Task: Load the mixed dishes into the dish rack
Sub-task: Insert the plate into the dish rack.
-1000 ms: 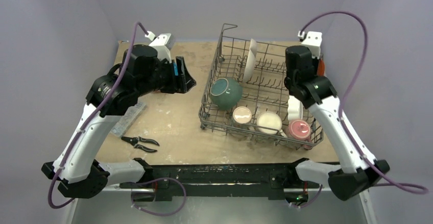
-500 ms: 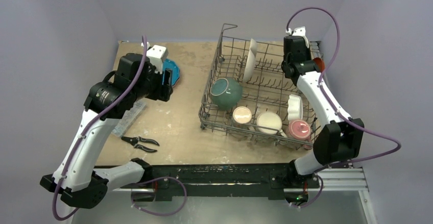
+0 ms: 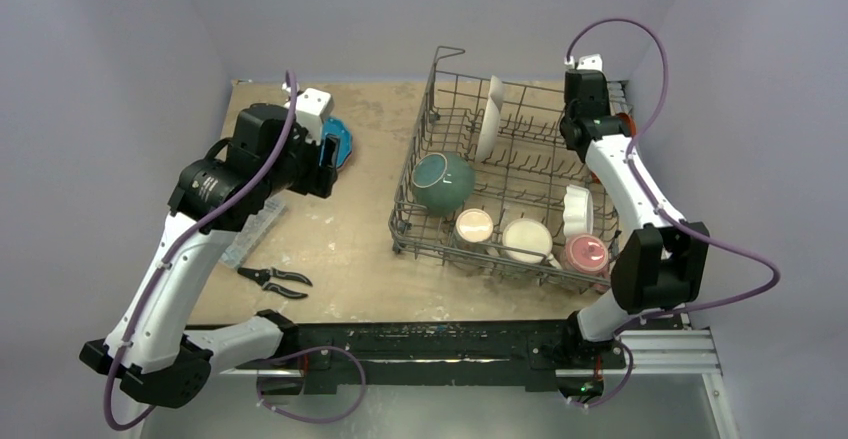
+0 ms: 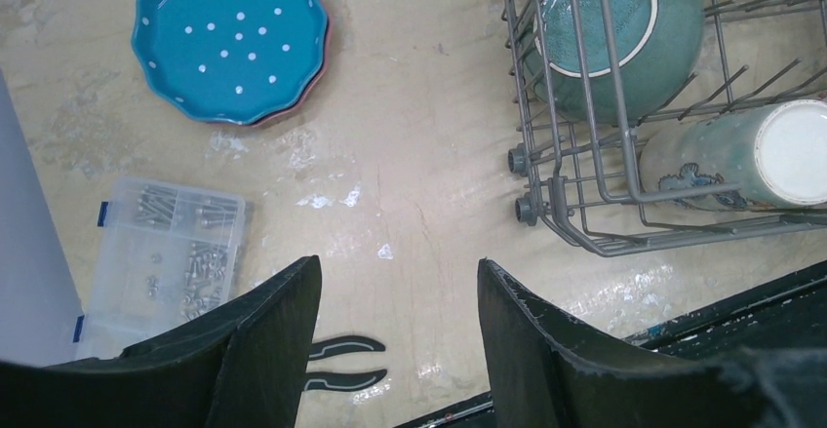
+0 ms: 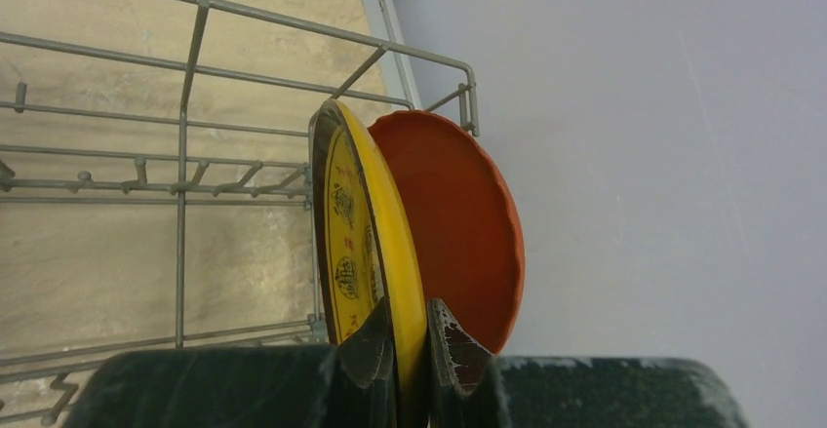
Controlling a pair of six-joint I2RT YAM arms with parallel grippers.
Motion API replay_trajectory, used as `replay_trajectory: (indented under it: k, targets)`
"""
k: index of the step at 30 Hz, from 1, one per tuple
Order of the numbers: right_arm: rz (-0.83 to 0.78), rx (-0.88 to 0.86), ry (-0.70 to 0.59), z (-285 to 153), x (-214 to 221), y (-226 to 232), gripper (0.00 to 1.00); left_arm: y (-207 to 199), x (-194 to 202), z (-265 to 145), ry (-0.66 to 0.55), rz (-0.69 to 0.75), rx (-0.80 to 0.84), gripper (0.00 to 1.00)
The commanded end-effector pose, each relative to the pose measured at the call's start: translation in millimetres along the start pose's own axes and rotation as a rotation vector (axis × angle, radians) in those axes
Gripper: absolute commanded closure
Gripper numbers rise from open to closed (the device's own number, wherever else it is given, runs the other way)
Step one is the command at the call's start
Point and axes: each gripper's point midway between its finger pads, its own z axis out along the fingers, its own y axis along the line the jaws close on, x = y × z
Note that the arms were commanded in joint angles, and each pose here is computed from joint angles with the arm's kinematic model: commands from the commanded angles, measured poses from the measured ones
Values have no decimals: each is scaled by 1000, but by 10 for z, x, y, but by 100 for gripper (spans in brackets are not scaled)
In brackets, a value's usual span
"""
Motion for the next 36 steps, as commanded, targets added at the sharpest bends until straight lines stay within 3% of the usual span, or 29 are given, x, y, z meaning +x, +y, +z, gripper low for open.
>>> replay_trajectory:
  k: [1, 16, 21, 25, 31, 36]
  targets:
    - [90, 3, -42, 91, -220, -10, 100, 11, -97, 25, -30, 20, -5, 42]
    - [159, -46, 73, 404, 81, 287, 100, 20, -87, -19, -17, 19, -8, 42]
    - [177, -57, 103, 447, 140, 353, 90, 6, -94, -9, -12, 15, -2, 42]
    - [178, -38, 124, 422, 172, 309, 76, -15, -120, 5, -10, 9, 5, 43]
    - [190, 87, 125, 200, 112, -86, 55, -78, -189, 46, -5, -23, 26, 43]
    - [349, -121, 11, -220, -299, -41, 38, -120, -252, 148, 13, -83, 24, 43]
